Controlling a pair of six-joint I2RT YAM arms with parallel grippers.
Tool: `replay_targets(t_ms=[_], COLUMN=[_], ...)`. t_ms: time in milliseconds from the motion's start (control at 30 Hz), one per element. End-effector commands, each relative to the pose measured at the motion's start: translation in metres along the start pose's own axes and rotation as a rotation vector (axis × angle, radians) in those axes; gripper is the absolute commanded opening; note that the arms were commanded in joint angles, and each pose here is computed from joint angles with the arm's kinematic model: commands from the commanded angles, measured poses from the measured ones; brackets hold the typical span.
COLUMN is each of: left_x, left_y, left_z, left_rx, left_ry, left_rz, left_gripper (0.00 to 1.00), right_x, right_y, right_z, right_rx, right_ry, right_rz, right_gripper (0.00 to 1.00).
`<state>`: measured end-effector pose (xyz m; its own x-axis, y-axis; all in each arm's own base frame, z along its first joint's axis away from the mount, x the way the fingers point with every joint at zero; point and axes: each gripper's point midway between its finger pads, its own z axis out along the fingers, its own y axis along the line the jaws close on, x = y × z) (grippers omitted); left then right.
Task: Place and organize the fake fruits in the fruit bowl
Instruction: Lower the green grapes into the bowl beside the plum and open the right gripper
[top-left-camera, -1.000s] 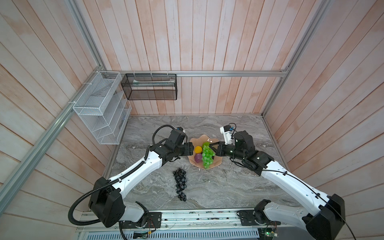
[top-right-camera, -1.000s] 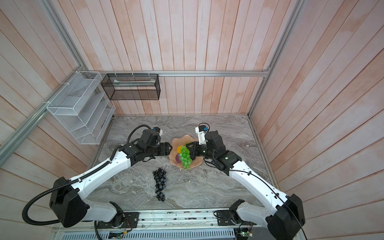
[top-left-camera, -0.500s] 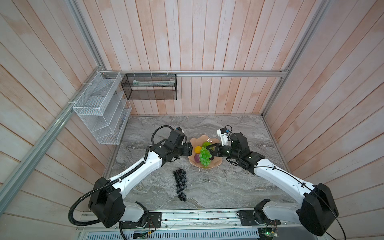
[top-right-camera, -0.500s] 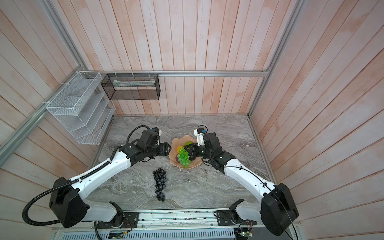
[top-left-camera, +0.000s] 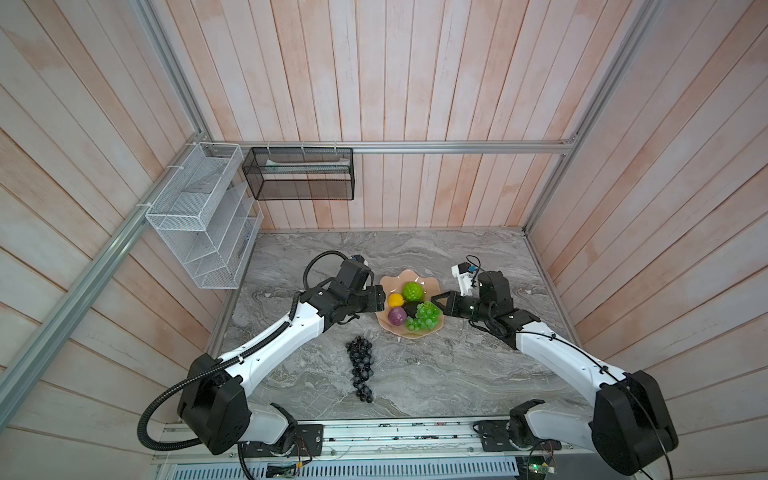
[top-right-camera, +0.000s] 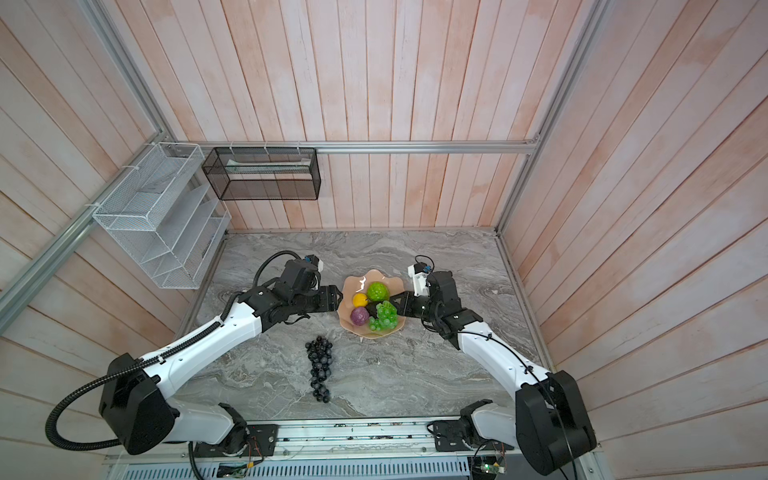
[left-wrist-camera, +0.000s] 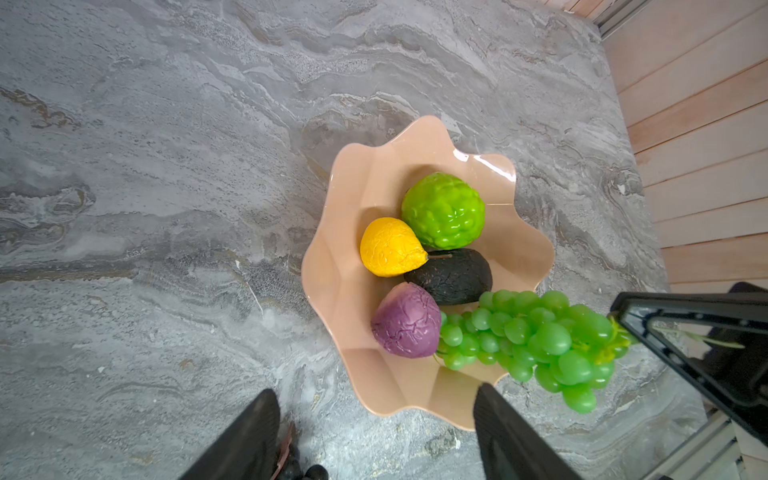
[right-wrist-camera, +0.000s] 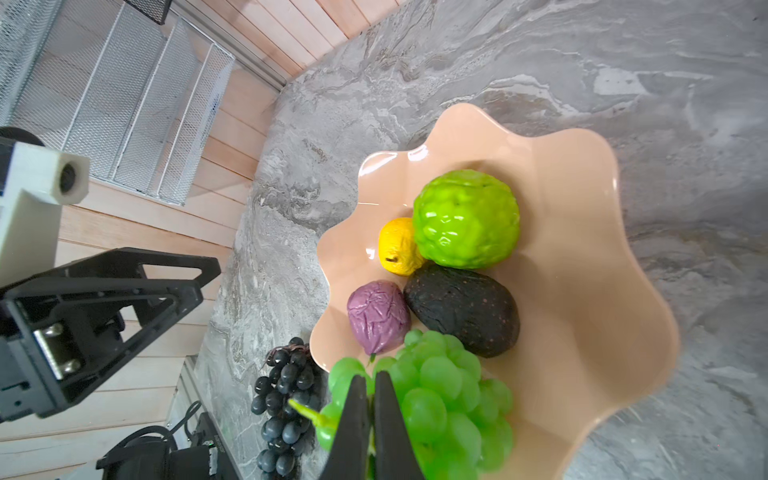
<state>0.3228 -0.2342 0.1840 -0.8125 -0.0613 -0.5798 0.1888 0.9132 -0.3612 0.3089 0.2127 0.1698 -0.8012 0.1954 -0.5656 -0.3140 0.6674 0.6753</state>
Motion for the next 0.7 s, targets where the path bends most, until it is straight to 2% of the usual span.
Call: replay_targets(t_ms=[0,667], left_x=[-0.01,-0.009], left_y=[-0.002,-0.007], left_z=[-0.001,0.009], left_rx=[0.0,0.01], left_ry=[-0.013,0.024], left_rz=[-0.003,0.001], left_gripper=[0.76,0.76], right_x=[-0.001,-0.035], right_y=[-0.008,-0.055], right_z=[0.0,0.047], right_rx=[0.002,0.082], right_ry=[-0.004,0.047], right_rz=[-0.06,-0.142], right_gripper=[0.0,0.0])
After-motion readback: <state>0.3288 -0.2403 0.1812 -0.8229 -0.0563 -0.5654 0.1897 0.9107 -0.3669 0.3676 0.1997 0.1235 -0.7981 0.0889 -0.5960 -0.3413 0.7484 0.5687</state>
